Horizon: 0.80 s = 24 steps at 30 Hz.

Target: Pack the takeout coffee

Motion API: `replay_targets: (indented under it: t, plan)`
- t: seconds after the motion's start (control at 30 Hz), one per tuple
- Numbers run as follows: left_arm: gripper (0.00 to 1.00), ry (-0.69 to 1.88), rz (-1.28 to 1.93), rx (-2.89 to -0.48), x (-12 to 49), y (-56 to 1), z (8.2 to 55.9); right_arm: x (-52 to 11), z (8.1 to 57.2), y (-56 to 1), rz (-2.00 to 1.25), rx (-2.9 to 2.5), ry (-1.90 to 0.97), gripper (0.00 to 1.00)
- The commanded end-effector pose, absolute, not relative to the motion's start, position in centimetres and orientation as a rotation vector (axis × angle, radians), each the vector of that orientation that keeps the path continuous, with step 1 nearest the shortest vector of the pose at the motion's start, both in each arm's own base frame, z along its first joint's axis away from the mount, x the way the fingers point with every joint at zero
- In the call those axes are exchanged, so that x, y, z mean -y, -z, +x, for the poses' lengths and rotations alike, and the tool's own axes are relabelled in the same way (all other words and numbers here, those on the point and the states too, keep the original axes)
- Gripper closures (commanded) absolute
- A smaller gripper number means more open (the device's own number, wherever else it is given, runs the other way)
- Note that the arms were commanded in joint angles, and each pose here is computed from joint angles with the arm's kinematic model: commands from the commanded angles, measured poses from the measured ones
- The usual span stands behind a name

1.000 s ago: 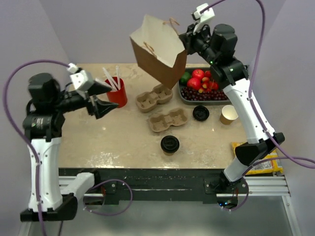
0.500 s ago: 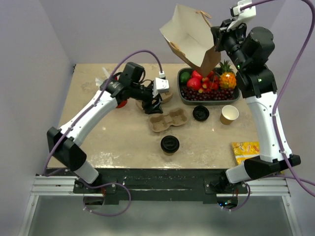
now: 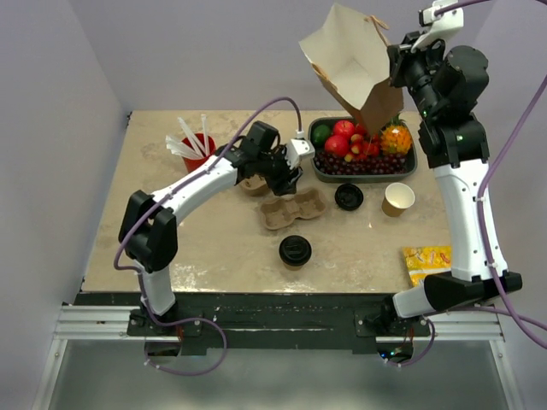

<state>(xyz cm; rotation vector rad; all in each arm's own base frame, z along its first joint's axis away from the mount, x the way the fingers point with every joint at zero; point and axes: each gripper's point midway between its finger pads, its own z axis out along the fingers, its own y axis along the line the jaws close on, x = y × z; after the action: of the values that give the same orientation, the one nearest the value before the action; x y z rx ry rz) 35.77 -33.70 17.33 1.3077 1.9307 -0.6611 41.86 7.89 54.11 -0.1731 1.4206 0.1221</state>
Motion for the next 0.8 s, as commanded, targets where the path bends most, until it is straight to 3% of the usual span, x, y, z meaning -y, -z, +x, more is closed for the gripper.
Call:
replay_targets:
  t: [0.0,0.2,0.77]
  plan:
    - [0.44,0.662,1.333,-1.899,35.6,-15.1,35.7,-5.7,40.6,-56.1,-0.114,-1.369,-0.076,1.00]
    - [0.45,0.632,1.431,-1.955,36.2,-11.0,35.6,-5.1,40.7,-56.0,-0.102,-1.379,-0.065,1.00]
    - [0.47,0.599,1.494,-2.077,35.7,-6.7,35.0,-4.9,41.6,-55.0,-0.095,-1.404,-0.081,1.00]
